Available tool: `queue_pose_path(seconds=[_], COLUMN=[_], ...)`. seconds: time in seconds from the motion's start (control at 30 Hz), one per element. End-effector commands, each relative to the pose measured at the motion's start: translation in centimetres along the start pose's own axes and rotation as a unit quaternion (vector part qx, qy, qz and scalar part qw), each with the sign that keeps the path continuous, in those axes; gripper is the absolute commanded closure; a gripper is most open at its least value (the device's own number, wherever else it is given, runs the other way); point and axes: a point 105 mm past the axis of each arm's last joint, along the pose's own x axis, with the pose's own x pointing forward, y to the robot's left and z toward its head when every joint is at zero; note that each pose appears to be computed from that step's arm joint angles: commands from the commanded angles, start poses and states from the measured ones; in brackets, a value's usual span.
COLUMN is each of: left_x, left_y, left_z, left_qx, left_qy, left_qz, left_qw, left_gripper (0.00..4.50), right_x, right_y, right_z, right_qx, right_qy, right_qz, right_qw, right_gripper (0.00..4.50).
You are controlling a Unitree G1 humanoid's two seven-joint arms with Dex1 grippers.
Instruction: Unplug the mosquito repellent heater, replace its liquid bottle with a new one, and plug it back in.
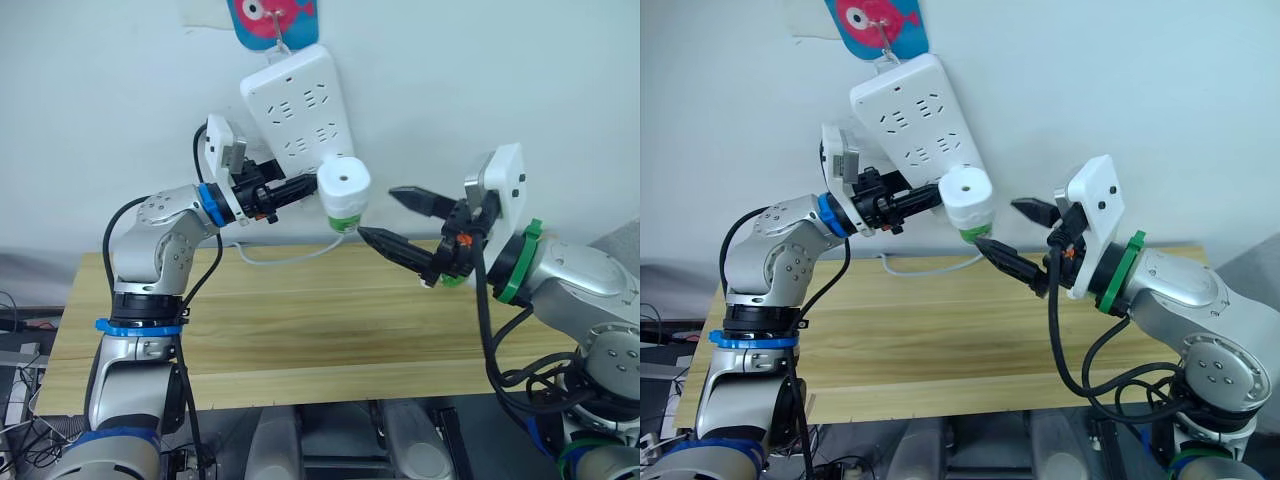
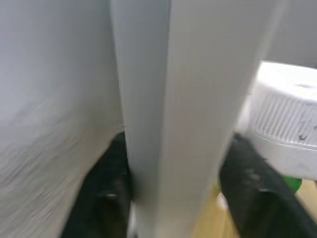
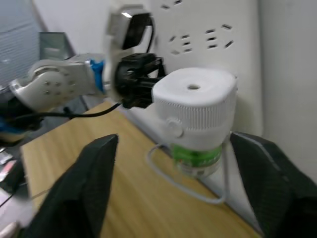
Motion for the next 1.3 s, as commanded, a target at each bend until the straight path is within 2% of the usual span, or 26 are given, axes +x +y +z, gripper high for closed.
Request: queue_pose_path(seconds=[0.03,0.13,0.27,0.33,0.5,0.63,0.83,1.3], left_x=[-1.9,-4.0,-6.1,-6.7,-6.6,-6.3,-6.4,-6.5], left_y=[0.8,1.1,-0.1,-1.8,-7.9,-10.3,-10.6,-10.5], left_z=[0.4,-0.5,-1.0,-0.7,0.8,1.7,2.3,2.0], left_qx=[0.024,0.03,0.034,0.035,0.041,0.045,0.046,0.037], left_qy=[0.006,0.034,0.058,0.053,0.017,-0.006,-0.029,-0.02], left_qz=[0.014,0.034,0.039,0.036,0.003,0.005,0.041,0.046], left_qw=[1.0,0.998,0.997,0.997,0.999,0.999,0.998,0.998], left_gripper=[0.96,0.07,0.0,0.0,0.0,0.0,0.0,0.0], right_x=[0.3,0.9,1.9,2.6,3.6,3.9,4.4,5.2], right_y=[0.7,0.8,1.4,1.7,2.1,1.9,0.9,0.2], right_z=[0.7,0.4,-0.4,-0.9,-1.4,-1.5,-2.0,-2.6], right_qx=[-0.008,-0.006,-0.01,-0.014,-0.034,-0.041,-0.054,-0.065], right_qy=[-0.023,-0.025,-0.026,-0.026,-0.038,-0.048,-0.044,-0.04], right_qz=[0.032,0.049,0.079,0.094,0.101,0.086,0.042,0.009], right_qw=[0.999,0.998,0.996,0.995,0.994,0.994,0.997,0.997], right_gripper=[2.06,3.16,4.48,4.48,4.48,4.48,4.48,4.48])
